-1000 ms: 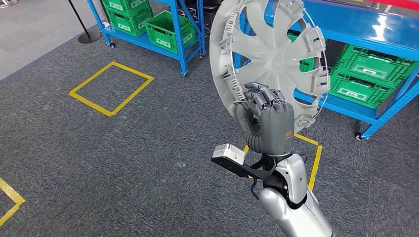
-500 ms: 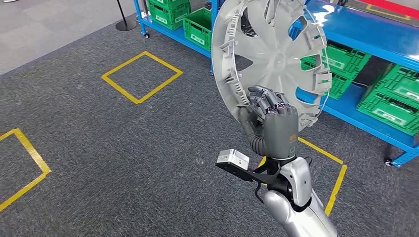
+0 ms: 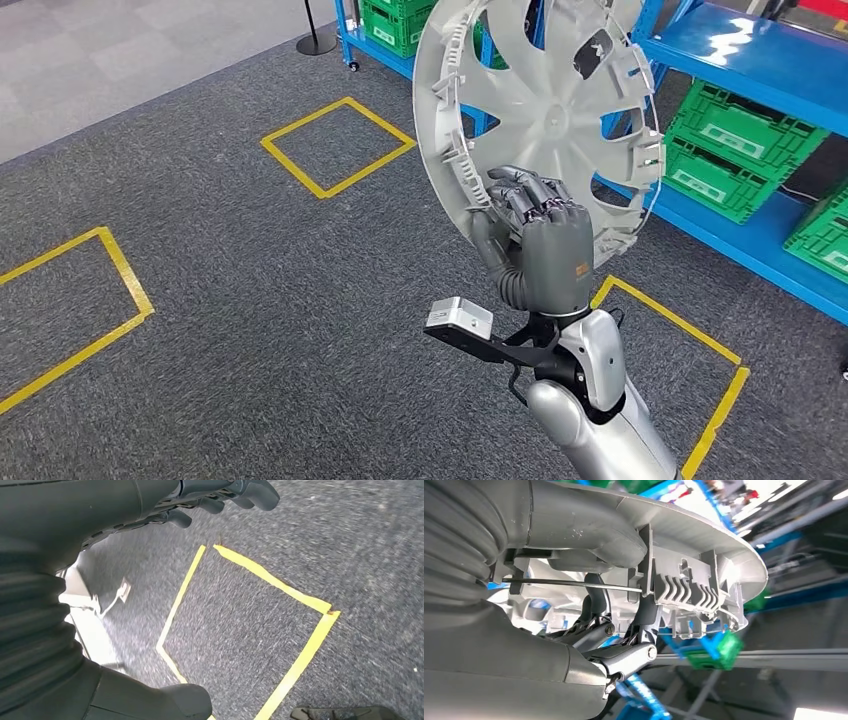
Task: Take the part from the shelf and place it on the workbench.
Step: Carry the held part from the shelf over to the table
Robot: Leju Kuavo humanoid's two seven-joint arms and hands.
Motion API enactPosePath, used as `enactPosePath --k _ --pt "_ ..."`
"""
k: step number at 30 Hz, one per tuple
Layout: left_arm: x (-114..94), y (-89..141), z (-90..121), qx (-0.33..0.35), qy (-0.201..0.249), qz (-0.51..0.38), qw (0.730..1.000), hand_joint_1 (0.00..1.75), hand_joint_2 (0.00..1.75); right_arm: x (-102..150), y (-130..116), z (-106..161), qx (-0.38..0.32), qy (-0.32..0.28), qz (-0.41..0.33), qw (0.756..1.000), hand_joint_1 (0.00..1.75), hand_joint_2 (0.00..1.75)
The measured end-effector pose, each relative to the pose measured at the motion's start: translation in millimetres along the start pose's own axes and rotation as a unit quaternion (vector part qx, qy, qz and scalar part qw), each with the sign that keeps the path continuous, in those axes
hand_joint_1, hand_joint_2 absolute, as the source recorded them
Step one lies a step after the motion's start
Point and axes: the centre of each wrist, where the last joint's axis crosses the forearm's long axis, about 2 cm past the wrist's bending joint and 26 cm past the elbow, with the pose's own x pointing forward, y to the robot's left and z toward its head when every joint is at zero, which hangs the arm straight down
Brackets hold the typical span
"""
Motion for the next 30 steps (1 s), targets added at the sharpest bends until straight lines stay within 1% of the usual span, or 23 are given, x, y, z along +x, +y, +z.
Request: enactPosePath --k 3,6,8,11,14,30 --pt "1 -3 1 0.001 -0.001 0.004 1.000 0.00 1.75 -5 -3 -9 -0.011 -0.010 0.000 1.000 1.75 1.75" --pt "1 -5 1 -0.002 -0.001 -0.001 1.000 0.00 1.75 -7 -2 -11 -0.017 -0.009 0.000 1.000 1.75 1.75" --pt "4 -6 1 -0.005 -0.004 -0.008 1.000 0.00 1.75 -8 -1 -9 -0.021 -0.004 0.000 1.000 1.75 1.75" --pt "11 -4 1 -0.006 -0.009 -0.019 1.000 0.00 1.75 -10 1 2 -0.022 0.008 0.004 1.000 1.75 1.75" --pt "13 -4 1 -0.008 -0.009 -0.023 1.000 0.00 1.75 -13 3 8 -0.019 0.016 0.008 1.000 1.75 1.75" --pt "20 -1 0 -0.011 -0.012 -0.038 0.999 0.00 1.75 -12 4 15 -0.019 0.024 0.014 0.999 1.75 1.75"
